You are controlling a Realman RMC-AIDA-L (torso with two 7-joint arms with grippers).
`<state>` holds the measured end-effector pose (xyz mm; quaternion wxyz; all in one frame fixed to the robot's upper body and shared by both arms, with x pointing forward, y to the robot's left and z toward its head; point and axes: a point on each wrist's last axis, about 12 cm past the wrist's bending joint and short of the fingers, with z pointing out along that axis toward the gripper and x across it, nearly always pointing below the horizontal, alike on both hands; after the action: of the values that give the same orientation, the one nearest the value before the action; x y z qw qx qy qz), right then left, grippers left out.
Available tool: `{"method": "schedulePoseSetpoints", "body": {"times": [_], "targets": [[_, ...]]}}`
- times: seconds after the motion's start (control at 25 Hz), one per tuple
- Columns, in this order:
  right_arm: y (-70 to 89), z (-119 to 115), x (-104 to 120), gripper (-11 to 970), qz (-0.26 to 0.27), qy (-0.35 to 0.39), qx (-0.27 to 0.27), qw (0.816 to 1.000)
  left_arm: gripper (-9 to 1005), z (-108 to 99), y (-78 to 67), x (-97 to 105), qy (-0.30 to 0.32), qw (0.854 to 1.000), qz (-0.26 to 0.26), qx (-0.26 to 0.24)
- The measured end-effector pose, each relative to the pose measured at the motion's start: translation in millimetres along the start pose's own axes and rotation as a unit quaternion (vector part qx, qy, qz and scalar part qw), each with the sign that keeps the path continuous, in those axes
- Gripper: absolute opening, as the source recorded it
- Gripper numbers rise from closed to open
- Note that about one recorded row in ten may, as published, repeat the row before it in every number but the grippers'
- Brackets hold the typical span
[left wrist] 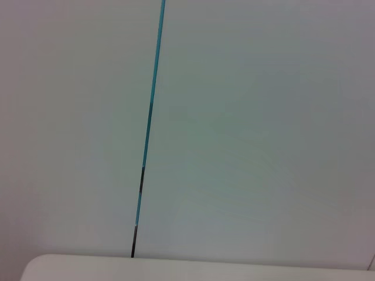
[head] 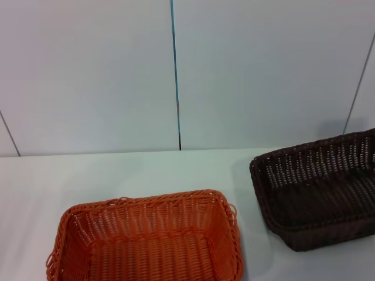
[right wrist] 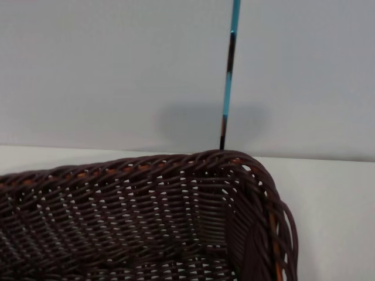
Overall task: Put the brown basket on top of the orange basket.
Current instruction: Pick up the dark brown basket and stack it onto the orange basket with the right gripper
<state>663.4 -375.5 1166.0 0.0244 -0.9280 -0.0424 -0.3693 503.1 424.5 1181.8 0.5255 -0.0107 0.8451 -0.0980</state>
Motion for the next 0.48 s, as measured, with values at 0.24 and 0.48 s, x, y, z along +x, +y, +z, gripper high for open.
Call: {"method": "schedulePoseSetpoints", "body": {"times": [0.24, 0.48], "targets": [[6.7, -17.5, 10.6, 188, 0.012, -0.007, 0.015, 1.000, 718, 1.7, -1.5, -2.2, -0.002, 1.000, 0.001, 0.003], [12.7, -37.0, 19.0, 186, 0.026, -0.010, 0.031, 0.999, 718, 1.7, -1.7, -4.0, -0.004, 1.000, 0.003, 0.002]]}}
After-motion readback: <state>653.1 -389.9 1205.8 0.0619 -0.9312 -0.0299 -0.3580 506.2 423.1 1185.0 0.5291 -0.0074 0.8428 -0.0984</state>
